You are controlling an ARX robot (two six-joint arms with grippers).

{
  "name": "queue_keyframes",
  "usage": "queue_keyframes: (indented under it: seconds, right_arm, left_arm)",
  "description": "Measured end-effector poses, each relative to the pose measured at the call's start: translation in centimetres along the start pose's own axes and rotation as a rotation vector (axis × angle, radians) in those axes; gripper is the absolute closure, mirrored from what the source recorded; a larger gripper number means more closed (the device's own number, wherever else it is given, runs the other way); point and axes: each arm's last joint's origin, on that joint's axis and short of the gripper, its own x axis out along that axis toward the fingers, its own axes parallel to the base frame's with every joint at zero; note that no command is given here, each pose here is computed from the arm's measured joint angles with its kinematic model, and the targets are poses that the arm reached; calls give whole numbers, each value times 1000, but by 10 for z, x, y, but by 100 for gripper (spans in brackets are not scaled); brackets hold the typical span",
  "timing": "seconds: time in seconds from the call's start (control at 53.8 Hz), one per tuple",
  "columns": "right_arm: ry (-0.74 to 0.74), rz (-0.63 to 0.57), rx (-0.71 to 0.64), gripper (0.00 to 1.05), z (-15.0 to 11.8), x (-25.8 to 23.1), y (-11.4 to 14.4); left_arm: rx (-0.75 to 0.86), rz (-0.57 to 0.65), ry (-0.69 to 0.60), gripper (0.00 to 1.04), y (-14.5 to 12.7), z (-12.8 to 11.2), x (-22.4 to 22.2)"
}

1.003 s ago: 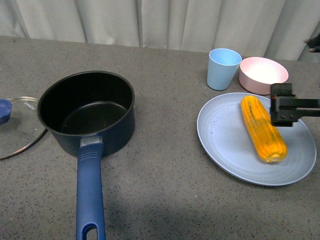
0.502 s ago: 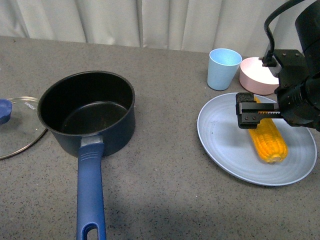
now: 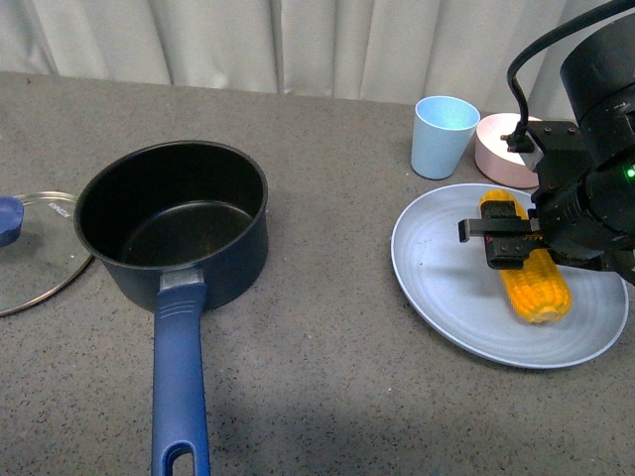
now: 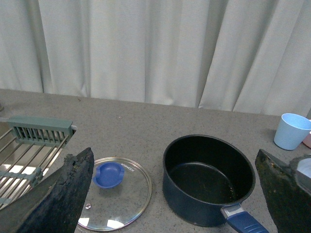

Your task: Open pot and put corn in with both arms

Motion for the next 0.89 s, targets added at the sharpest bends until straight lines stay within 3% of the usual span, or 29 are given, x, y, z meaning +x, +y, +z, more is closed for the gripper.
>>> queue_keyframes:
  seconds: [0.186,0.316,0.483,0.613,0.892]
  right_arm:
    - [1,36,14,72,2,-2,1]
    - [-24,106,33,78,8,-13,0]
    - [-97,330,107,84,29,-49,4]
    - [-109,566,145,86,50,-69,36]
    - [-35,731,126,87,59,-70,118]
  left_arm:
    - [0,0,0,6,0,0,0]
    - [0,0,0,6,0,0,0]
    - [0,0,0,6,0,0,0]
    - [0,0,0,6,0,0,0]
    - [0,0,0,6,0,0,0]
